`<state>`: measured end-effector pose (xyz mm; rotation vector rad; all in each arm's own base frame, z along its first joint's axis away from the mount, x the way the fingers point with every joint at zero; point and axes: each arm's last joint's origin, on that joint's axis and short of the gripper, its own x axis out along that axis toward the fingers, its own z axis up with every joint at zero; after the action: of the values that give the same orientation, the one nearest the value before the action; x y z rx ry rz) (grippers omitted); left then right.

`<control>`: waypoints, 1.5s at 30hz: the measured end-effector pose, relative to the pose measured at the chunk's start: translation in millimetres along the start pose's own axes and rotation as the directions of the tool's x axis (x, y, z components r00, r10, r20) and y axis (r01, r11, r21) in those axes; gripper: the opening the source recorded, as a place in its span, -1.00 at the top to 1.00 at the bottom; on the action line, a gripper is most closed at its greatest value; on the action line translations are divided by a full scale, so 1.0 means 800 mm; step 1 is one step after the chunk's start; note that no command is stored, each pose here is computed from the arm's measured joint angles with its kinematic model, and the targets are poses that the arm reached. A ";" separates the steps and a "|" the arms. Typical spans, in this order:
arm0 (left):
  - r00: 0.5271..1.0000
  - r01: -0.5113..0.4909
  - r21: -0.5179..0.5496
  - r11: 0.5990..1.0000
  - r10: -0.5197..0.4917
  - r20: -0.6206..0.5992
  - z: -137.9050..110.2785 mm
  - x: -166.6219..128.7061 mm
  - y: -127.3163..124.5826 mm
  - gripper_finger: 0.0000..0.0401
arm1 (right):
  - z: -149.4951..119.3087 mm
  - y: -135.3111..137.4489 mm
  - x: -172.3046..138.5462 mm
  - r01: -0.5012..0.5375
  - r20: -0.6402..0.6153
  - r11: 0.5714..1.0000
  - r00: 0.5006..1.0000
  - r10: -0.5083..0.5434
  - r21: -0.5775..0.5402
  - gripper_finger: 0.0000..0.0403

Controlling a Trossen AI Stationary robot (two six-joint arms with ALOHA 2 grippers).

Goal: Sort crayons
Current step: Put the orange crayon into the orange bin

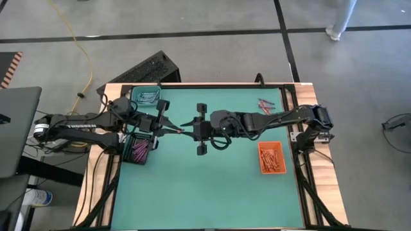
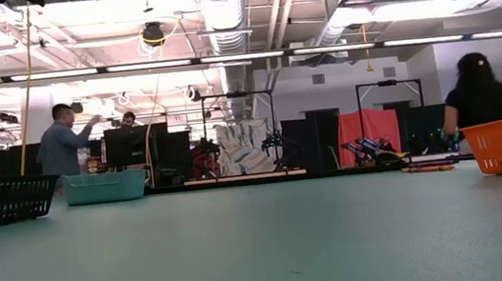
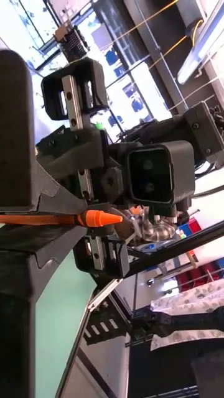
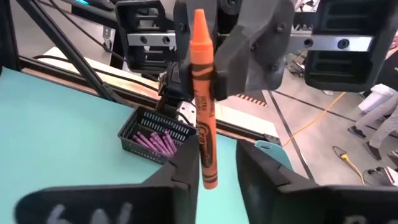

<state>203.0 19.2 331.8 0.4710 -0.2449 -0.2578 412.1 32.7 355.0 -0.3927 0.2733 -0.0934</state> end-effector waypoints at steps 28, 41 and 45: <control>0.946 0.036 -0.237 0.971 -0.109 -0.304 -0.068 0.024 -0.015 0.30 | -0.058 0.015 -0.016 0.013 -0.488 0.990 0.871 0.059 0.142 0.99; 0.866 0.149 -0.322 0.935 -0.281 -0.415 -0.130 0.065 -0.060 0.28 | -0.090 0.046 -0.065 0.113 -0.814 0.968 0.569 0.121 0.222 1.00; 0.859 0.180 -0.326 0.928 -0.309 -0.408 -0.141 0.078 -0.075 0.28 | -0.094 0.056 -0.082 0.159 -0.878 0.964 0.463 0.116 0.211 1.00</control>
<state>282.8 -4.2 216.3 0.2700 0.3139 -0.4195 329.5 55.8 286.5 -0.0284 1.3165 -0.3684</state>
